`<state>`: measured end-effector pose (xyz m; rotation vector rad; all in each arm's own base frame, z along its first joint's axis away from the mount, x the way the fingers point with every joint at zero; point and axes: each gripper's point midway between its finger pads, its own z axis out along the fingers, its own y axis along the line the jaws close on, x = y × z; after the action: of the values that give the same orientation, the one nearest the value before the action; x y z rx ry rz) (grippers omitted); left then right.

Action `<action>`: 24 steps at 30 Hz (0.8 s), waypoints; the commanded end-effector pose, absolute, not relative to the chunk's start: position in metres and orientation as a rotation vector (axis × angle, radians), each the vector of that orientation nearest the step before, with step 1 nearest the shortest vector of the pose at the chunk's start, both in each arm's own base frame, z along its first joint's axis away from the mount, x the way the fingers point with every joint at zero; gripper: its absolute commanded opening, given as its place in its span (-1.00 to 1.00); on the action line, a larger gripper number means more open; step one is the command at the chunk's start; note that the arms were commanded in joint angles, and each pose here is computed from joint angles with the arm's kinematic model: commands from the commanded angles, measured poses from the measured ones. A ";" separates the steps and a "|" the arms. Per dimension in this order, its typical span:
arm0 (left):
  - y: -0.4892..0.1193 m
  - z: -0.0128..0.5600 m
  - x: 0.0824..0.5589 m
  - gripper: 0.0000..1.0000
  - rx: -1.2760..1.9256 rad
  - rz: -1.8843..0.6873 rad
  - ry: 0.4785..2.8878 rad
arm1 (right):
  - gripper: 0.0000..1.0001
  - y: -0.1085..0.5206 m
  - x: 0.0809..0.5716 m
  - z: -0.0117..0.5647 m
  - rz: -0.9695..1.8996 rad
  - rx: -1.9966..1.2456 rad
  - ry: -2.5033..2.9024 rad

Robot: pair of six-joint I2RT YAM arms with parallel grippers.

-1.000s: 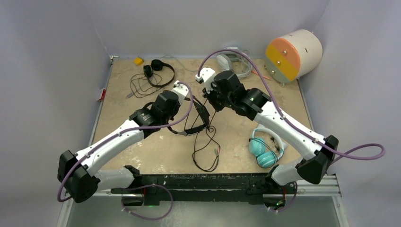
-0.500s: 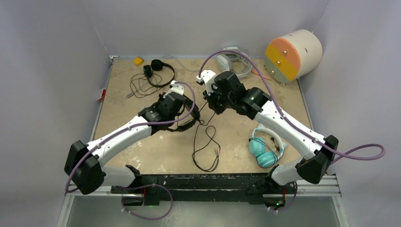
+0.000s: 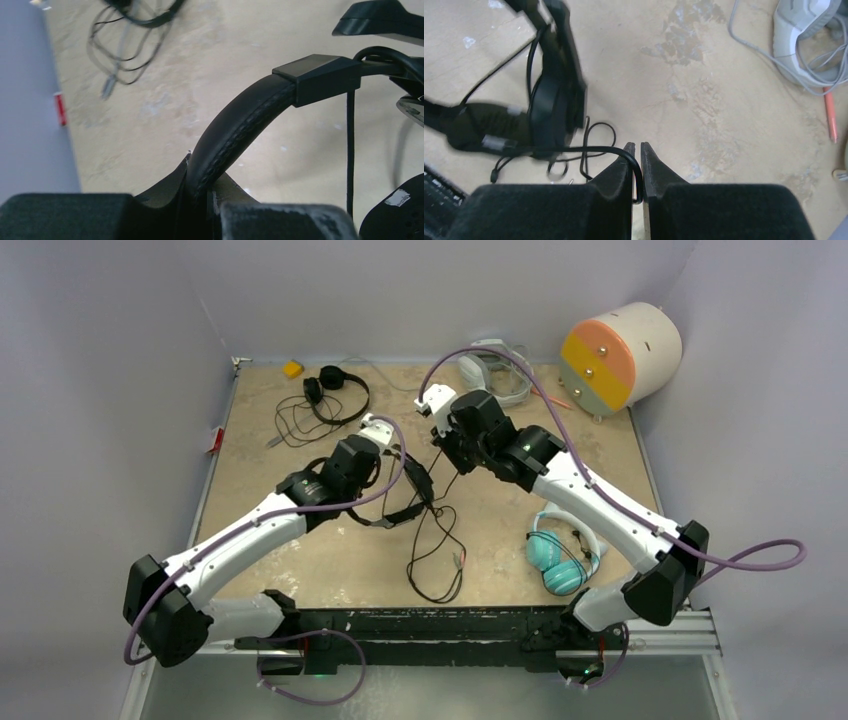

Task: Wrap the headphones
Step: Wrap the headphones cable around the headphones.

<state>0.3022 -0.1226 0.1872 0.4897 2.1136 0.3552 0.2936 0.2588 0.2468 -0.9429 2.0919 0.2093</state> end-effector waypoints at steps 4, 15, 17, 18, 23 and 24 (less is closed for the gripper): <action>-0.184 0.185 0.260 -1.00 0.919 -0.134 2.020 | -0.81 0.273 0.336 0.270 0.149 -0.939 1.913; -0.237 0.166 0.218 -1.00 1.173 -0.545 1.984 | -0.80 0.283 0.345 0.265 0.297 -0.946 1.862; -0.239 0.170 0.218 -1.00 1.160 -0.556 1.993 | -0.80 0.279 0.347 0.260 0.325 -0.932 1.875; -0.239 0.174 0.220 -1.00 1.144 -0.556 1.987 | -0.80 0.278 0.349 0.256 0.351 -0.925 1.883; -0.236 0.184 0.231 -1.00 1.003 -0.529 1.993 | -0.80 0.267 0.351 0.234 0.486 -0.855 1.927; -0.234 0.185 0.233 -1.00 0.980 -0.516 2.004 | -0.79 0.268 0.348 0.232 0.523 -0.847 1.918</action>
<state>0.2426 -0.2264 0.1699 1.0166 2.0277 -0.4272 0.3244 0.2770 0.2055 -0.9998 2.0300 0.4538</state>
